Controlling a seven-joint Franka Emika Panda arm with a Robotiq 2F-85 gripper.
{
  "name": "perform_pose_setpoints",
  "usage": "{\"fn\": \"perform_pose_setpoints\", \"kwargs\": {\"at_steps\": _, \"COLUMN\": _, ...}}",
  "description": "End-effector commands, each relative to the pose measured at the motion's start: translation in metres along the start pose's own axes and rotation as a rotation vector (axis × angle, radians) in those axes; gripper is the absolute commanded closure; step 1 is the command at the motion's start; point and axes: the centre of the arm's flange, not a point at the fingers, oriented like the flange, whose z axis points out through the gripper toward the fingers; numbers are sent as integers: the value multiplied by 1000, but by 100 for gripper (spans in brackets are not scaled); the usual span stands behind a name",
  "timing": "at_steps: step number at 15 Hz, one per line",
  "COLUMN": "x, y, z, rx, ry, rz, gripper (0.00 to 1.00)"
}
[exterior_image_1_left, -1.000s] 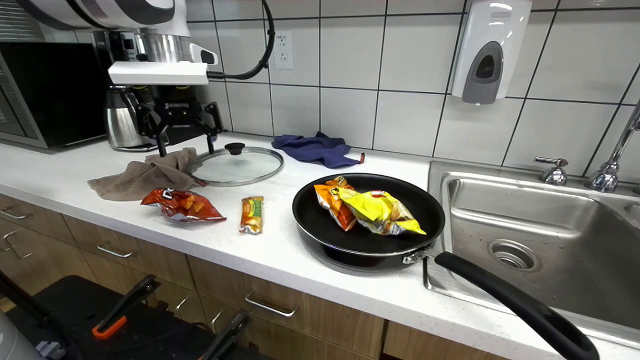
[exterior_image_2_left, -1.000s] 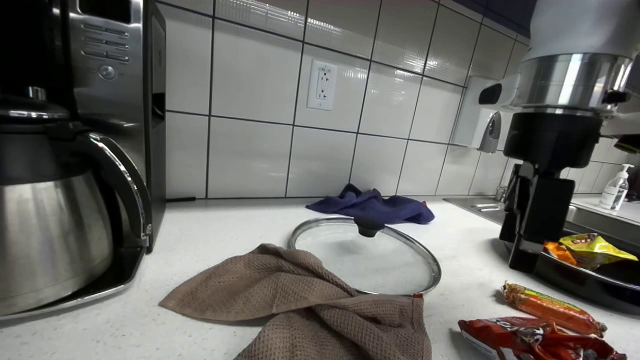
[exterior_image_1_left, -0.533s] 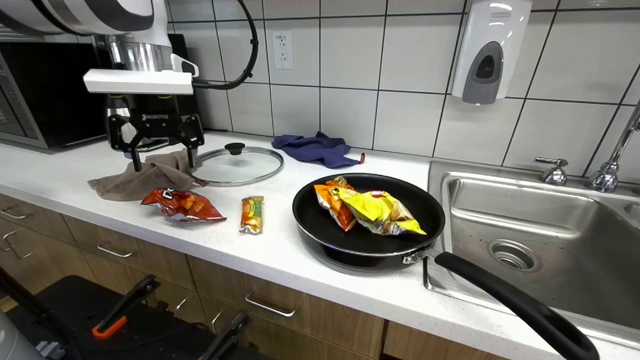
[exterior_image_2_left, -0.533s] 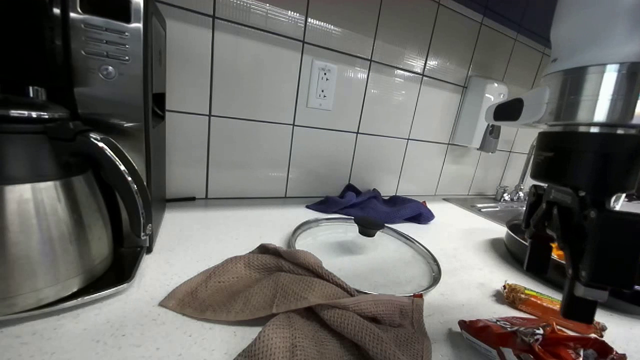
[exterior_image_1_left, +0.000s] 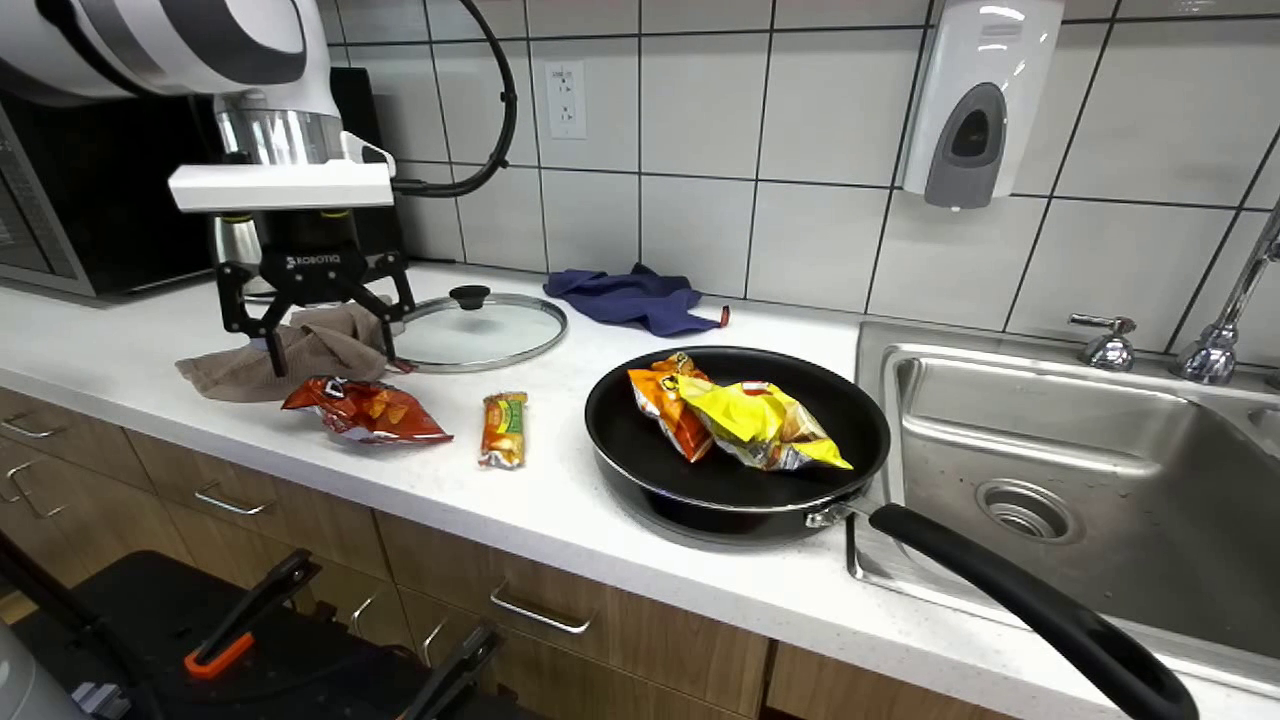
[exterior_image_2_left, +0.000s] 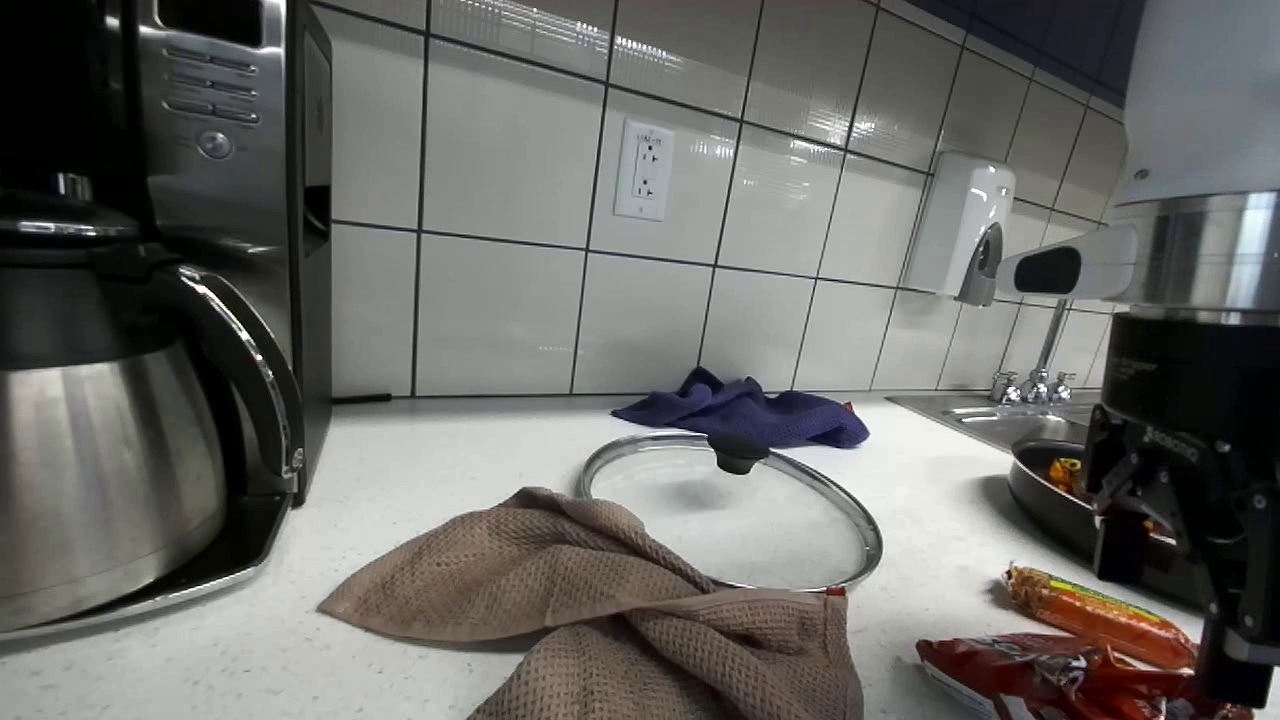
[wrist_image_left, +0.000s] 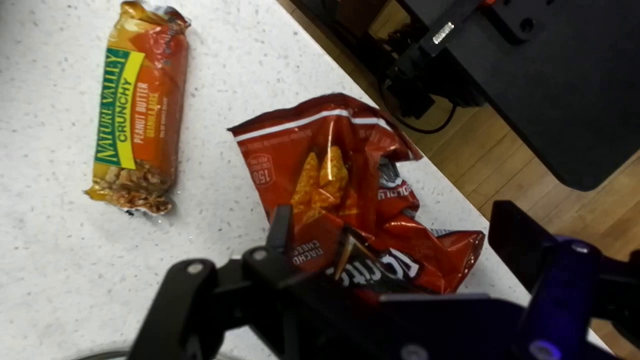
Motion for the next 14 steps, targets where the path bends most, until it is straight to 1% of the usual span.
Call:
{"fn": "perform_pose_setpoints", "kwargs": {"at_steps": 1, "x": -11, "y": 1, "z": 2, "rx": -78, "ry": -12, "rz": -27, "gripper": 0}}
{"fn": "perform_pose_setpoints", "kwargs": {"at_steps": 7, "x": -11, "y": 9, "z": 11, "rx": -112, "ry": -25, "rz": -50, "gripper": 0}}
{"fn": "perform_pose_setpoints", "kwargs": {"at_steps": 14, "x": -3, "y": 17, "z": 18, "rx": -133, "ry": 51, "rz": -42, "gripper": 0}}
